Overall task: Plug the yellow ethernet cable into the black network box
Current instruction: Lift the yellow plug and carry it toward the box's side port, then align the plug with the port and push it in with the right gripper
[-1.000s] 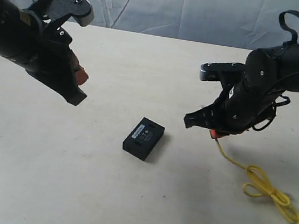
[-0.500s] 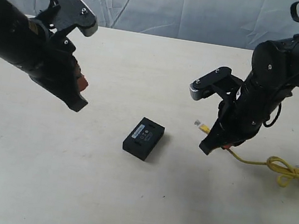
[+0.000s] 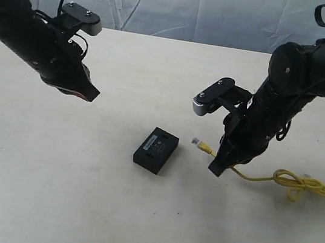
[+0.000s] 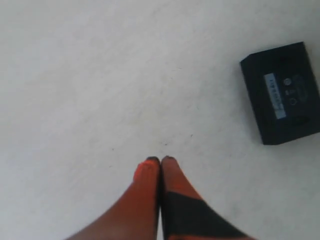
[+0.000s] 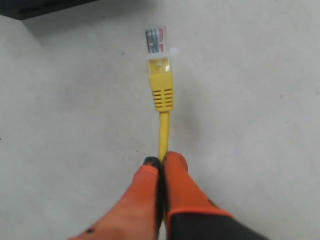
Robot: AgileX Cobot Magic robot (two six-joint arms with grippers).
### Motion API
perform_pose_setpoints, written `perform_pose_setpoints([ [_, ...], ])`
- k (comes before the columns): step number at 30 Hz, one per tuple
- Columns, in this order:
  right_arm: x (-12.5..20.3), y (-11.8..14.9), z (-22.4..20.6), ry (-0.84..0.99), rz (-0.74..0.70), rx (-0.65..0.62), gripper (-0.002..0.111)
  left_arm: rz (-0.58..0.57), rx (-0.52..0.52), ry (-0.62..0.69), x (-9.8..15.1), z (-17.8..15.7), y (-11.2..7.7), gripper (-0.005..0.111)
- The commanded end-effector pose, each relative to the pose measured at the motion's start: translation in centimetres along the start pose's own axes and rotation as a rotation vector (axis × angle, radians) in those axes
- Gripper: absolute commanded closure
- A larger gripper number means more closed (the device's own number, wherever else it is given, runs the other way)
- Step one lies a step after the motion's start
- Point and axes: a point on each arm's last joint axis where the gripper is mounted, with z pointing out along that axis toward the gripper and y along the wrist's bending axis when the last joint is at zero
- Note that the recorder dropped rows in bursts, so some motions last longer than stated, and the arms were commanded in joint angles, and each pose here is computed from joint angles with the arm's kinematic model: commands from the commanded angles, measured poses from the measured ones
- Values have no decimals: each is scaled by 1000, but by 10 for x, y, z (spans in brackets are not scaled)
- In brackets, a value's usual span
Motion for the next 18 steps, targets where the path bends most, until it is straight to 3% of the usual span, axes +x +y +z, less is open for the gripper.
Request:
perform_pose_setpoints([
  [1, -3, 3, 0, -18, 10, -22, 109, -8, 157, 2, 0, 21, 12, 107],
  [12, -10, 22, 4, 27, -109, -14, 109, -39, 370, 5, 9, 71, 18, 107],
  [18, -3, 29, 18, 68, -126, -29, 109, -82, 400, 18, 13, 84, 20, 107],
])
